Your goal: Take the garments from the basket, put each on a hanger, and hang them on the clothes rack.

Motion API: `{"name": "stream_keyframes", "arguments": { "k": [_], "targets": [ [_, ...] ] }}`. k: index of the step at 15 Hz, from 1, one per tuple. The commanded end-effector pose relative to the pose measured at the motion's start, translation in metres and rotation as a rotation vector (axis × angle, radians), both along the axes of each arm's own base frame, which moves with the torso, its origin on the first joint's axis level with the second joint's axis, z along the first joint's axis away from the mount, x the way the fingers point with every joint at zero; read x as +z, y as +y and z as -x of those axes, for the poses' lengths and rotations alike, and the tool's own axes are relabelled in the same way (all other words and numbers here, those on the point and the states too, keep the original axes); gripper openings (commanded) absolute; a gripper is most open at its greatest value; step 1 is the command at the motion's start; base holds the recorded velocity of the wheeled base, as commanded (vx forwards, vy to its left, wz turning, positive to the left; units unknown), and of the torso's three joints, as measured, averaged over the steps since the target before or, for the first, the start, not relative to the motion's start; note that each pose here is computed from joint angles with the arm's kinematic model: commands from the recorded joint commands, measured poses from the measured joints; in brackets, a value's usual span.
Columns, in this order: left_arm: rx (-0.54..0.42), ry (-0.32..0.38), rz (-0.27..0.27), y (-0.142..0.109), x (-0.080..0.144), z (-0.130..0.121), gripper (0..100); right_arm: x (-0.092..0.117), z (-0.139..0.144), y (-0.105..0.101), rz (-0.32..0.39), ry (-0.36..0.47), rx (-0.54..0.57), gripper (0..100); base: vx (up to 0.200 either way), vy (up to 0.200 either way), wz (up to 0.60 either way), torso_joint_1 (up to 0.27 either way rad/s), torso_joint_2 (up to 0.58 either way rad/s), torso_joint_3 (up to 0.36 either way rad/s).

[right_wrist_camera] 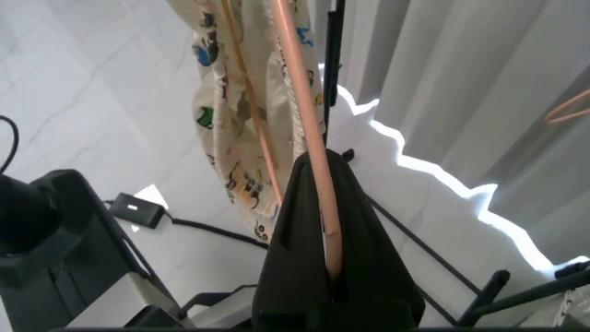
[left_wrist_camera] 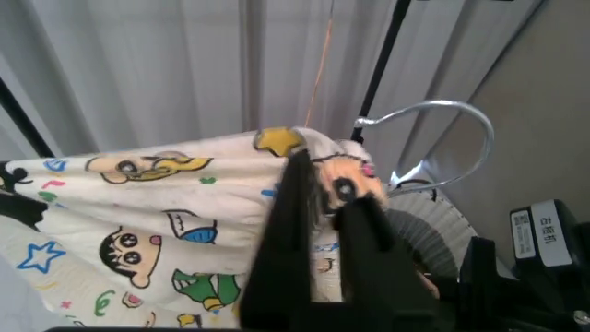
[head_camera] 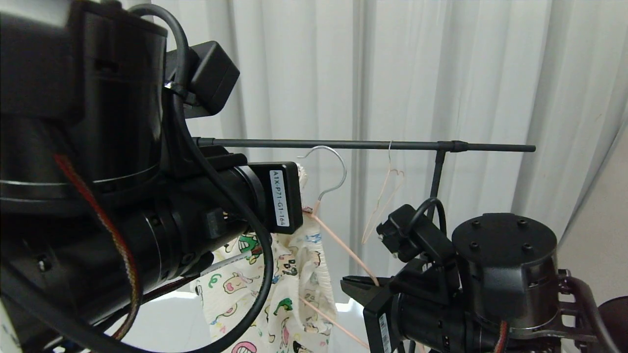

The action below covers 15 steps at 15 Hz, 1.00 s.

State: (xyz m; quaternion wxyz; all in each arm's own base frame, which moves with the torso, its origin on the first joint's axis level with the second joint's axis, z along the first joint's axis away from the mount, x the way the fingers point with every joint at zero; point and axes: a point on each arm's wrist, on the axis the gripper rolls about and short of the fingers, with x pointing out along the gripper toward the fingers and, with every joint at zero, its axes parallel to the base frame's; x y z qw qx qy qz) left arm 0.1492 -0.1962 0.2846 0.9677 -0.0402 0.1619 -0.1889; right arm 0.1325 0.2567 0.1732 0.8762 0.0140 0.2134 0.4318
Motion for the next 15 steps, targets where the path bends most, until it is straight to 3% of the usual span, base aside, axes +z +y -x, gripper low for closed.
{"name": "stream_keyframes", "arguments": {
  "k": [1,8,9,10,15],
  "targets": [
    [-0.008,-0.004,0.002,0.0,0.001,0.003,100,0.001,0.002,0.0,-0.006,-0.008,-0.006,0,0.0,0.0,0.0,0.0,0.0,0.0],
    [0.037,-0.024,-0.004,0.006,0.005,-0.002,100,0.018,0.004,-0.009,-0.057,-0.076,-0.087,0,0.0,0.0,0.0,0.0,0.0,0.0],
    [0.044,-0.027,-0.011,0.007,0.005,-0.003,100,0.019,0.004,-0.01,-0.06,-0.077,-0.087,0,0.0,0.0,0.0,0.0,0.0,0.0],
    [0.081,-0.046,-0.056,0.011,0.005,-0.009,100,0.021,0.005,-0.011,-0.065,-0.081,-0.088,0,0.0,0.0,0.0,0.0,0.0,0.0],
    [0.078,-0.076,-0.067,0.012,0.009,-0.008,100,0.024,0.001,-0.011,-0.082,-0.1,-0.099,0,0.0,0.0,0.0,0.0,0.0,0.0]
  ]
}}
